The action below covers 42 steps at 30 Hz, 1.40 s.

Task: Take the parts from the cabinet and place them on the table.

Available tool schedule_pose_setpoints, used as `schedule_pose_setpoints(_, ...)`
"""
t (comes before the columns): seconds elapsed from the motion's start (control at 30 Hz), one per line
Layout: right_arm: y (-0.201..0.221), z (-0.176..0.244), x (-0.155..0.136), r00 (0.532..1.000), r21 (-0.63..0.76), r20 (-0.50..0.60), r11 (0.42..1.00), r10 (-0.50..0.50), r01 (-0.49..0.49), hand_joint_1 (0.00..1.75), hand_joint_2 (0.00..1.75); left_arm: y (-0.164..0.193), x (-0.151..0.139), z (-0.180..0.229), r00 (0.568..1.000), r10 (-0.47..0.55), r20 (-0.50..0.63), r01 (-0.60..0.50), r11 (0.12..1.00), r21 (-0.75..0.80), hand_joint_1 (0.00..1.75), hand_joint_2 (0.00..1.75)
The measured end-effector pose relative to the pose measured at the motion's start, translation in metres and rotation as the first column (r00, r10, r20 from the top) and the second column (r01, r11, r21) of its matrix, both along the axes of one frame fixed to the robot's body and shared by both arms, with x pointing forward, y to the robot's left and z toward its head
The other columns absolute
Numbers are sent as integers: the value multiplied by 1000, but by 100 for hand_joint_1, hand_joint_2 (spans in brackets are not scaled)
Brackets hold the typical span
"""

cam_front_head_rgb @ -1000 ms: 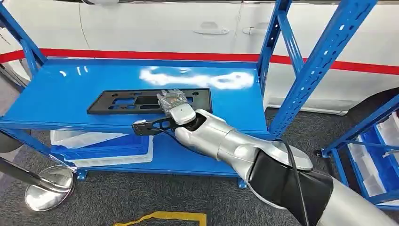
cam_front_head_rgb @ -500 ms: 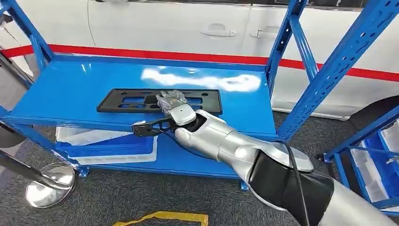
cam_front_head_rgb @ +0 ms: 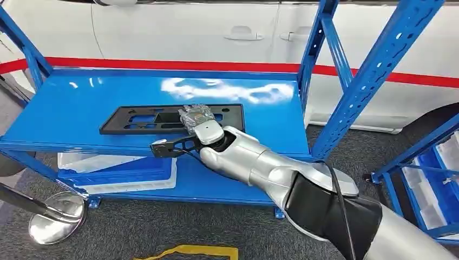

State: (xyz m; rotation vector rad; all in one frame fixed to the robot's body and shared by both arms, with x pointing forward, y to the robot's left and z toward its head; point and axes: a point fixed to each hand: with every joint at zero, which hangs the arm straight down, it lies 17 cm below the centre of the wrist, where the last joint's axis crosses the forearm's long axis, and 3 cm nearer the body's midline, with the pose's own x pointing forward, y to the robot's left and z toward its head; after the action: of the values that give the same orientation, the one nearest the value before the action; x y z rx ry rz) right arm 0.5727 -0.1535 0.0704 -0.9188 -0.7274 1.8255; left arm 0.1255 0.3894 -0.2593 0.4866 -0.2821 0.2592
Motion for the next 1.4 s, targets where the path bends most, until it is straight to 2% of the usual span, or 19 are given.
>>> schedule_pose_setpoints(0.87,-15,-12,-4,1000,-20,-18,1000,-19,18,0,175,-3,-4,-1,1000,-3,-6,3,1000,-3,0,0)
schedule_pose_setpoints(1.0,-18,-26,-12,999,-23,-39,1000,-23,22,0,175,-3,-7,-2,1000,-7,-11,7,1000,-2,0,0)
schedule_pose_setpoints(1.4,-25,-28,-12,999,-29,-40,999,-31,29,0,175,-4,-2,-1,1000,-13,-3,13,1000,-3,0,0)
